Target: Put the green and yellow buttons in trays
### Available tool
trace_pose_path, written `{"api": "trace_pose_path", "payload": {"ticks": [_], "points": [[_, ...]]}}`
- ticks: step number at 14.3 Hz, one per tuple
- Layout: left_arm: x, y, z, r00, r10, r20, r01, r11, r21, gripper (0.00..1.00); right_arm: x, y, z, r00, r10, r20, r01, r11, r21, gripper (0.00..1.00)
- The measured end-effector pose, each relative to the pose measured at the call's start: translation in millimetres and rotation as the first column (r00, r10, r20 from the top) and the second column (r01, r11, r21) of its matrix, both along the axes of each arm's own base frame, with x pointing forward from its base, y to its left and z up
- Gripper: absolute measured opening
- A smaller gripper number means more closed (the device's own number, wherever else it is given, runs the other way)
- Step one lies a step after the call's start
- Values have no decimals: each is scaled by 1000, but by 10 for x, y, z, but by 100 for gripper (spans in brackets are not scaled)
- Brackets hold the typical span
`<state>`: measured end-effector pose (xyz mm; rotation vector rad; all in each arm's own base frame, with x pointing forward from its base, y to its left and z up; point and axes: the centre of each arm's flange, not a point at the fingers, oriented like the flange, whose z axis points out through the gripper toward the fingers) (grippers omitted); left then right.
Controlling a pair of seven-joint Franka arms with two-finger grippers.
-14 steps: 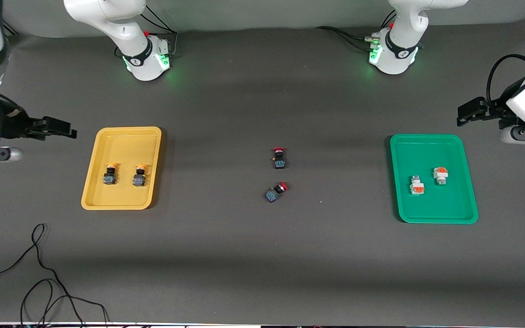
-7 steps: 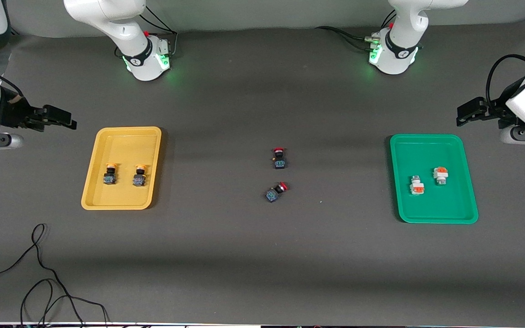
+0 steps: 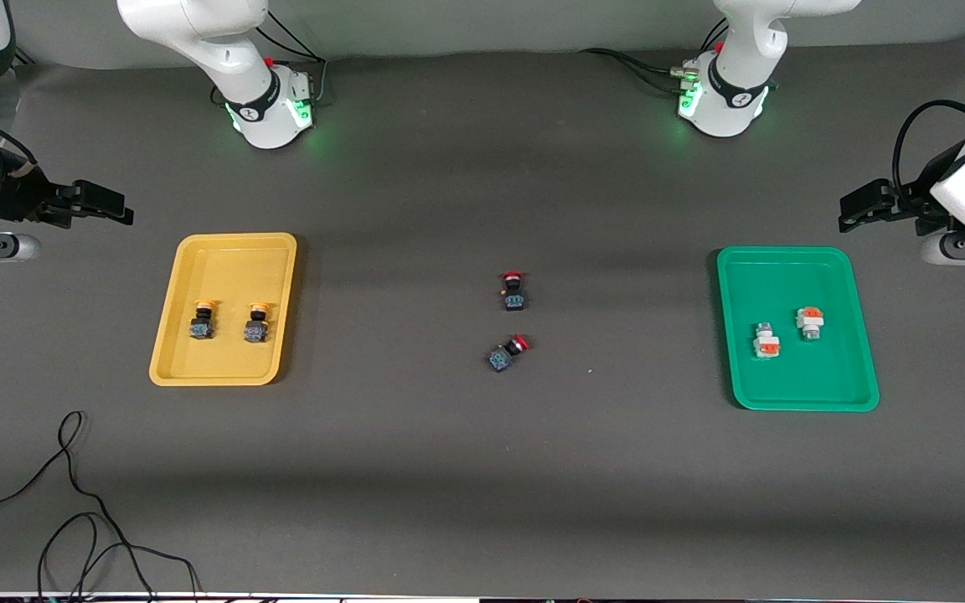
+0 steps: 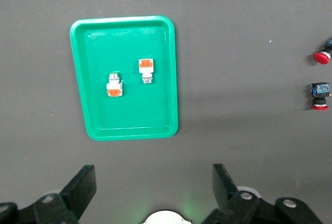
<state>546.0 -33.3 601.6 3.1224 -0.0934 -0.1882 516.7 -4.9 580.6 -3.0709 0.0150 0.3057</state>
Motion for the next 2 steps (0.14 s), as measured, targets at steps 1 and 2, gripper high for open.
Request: {"api": "trace_pose_path", "payload": {"ticks": [1,2], "points": [[0,-1,0,1000,1,0,-1,1000,0,100,-6,49,22,1000,8,0,-8,1000,0,100],[0,-2,0,1000,3,0,-3,1000,1,100,-8,81,39,1000,9,2,-9,1000,-1,100]]}}
